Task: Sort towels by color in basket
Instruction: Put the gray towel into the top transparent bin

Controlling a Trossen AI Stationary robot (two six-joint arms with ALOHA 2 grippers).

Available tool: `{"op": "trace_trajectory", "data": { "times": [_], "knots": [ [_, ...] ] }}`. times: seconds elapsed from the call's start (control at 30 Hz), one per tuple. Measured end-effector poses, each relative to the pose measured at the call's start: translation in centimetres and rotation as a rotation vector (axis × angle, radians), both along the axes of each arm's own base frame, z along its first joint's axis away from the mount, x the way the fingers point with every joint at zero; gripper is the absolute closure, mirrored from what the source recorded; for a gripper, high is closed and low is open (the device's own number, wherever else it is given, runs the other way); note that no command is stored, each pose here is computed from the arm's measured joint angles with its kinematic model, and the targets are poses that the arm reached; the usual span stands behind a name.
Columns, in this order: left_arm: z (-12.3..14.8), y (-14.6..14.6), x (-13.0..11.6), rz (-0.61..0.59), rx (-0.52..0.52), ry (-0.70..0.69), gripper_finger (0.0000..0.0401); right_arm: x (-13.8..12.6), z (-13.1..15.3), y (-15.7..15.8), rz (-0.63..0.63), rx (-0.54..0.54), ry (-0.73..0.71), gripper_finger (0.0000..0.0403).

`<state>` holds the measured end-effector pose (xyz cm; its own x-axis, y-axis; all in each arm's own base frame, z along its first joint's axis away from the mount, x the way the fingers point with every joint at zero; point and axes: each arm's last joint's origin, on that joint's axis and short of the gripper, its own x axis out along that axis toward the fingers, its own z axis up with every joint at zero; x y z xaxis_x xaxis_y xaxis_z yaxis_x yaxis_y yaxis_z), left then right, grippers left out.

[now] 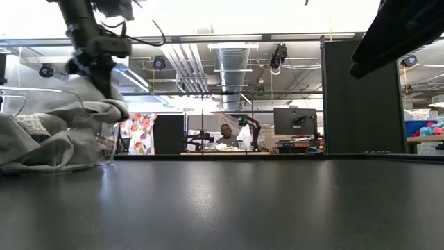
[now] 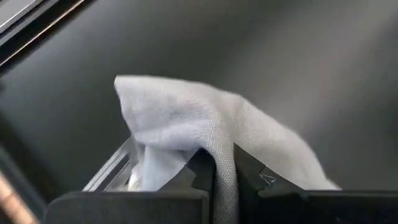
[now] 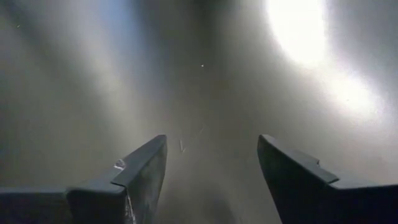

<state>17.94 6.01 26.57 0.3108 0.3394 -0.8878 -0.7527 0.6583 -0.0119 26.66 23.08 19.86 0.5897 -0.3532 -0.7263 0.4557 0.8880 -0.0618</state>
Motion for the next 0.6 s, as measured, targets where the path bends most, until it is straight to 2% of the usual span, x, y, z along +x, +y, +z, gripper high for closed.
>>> {"op": "trace_trajectory", "data": {
  "times": [0.37, 0.43, 0.6],
  "knots": [
    [-0.1, -5.0, -4.3, 0.126, -0.074, 0.270, 0.0395, -0.3, -0.1, 0.3, 0.001, 0.006, -0.002, 0.0155],
    [-0.4, -5.8, -4.6, 0.146, -0.095, 0.270, 0.0395, -0.3, -0.1, 0.3, 0.000, 0.007, -0.003, 0.0159],
    [-2.7, -7.4, -3.8, 0.113, -0.269, 0.211, 0.0395, -0.3, -0.1, 0.3, -0.001, 0.008, -0.004, 0.0169]
  ]
}}
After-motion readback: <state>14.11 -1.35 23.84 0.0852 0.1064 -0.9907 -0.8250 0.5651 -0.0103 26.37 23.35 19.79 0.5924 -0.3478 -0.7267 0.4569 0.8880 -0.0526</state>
